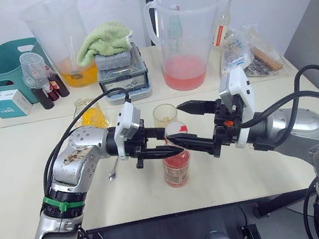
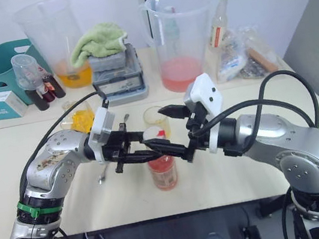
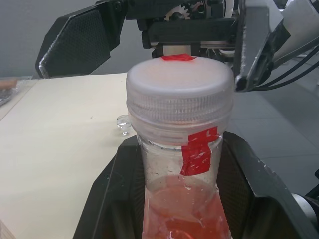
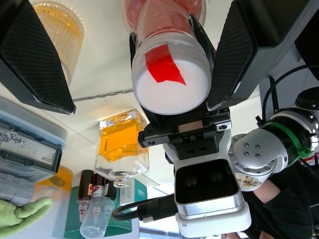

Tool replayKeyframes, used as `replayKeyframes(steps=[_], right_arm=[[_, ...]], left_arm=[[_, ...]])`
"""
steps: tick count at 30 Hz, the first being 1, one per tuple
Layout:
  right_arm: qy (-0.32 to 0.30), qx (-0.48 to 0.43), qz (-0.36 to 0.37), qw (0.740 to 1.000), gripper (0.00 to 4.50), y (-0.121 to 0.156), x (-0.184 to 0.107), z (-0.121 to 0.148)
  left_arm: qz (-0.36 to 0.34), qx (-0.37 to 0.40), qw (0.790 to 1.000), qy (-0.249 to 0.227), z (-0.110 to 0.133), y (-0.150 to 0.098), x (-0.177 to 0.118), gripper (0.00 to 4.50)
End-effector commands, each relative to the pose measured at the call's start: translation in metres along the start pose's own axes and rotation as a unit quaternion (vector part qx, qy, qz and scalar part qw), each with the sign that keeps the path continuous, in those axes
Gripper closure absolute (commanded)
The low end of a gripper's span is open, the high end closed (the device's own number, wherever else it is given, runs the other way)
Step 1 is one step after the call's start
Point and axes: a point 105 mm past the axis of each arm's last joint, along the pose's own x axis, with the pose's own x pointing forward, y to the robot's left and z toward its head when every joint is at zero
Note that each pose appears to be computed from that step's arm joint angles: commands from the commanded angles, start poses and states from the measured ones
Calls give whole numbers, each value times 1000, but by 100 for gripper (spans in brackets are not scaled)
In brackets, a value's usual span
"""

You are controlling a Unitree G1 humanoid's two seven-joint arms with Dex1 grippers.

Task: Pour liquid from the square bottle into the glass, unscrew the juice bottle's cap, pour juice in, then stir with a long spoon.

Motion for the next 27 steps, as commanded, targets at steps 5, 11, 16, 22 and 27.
replayKeyframes(steps=[5, 11, 16, 22, 27], right_arm=[[-14, -10, 8, 1000, 221, 8, 1, 7], [-22, -20, 29, 999, 288, 9, 6, 12], [-12, -37, 152, 988, 288, 7, 14, 15], [35, -35, 366, 929, 288, -4, 20, 8], [61, -38, 470, 880, 288, -7, 42, 10]], left_arm=[[-1, 12, 1000, -5, 4, 0, -1, 294], [2, 11, 1000, -2, 2, -1, -2, 294], [2, 11, 1000, 3, 1, -1, -3, 294], [-6, 14, 1000, 11, -1, -3, -3, 294], [-17, 18, 1000, 18, -1, -7, -2, 294]])
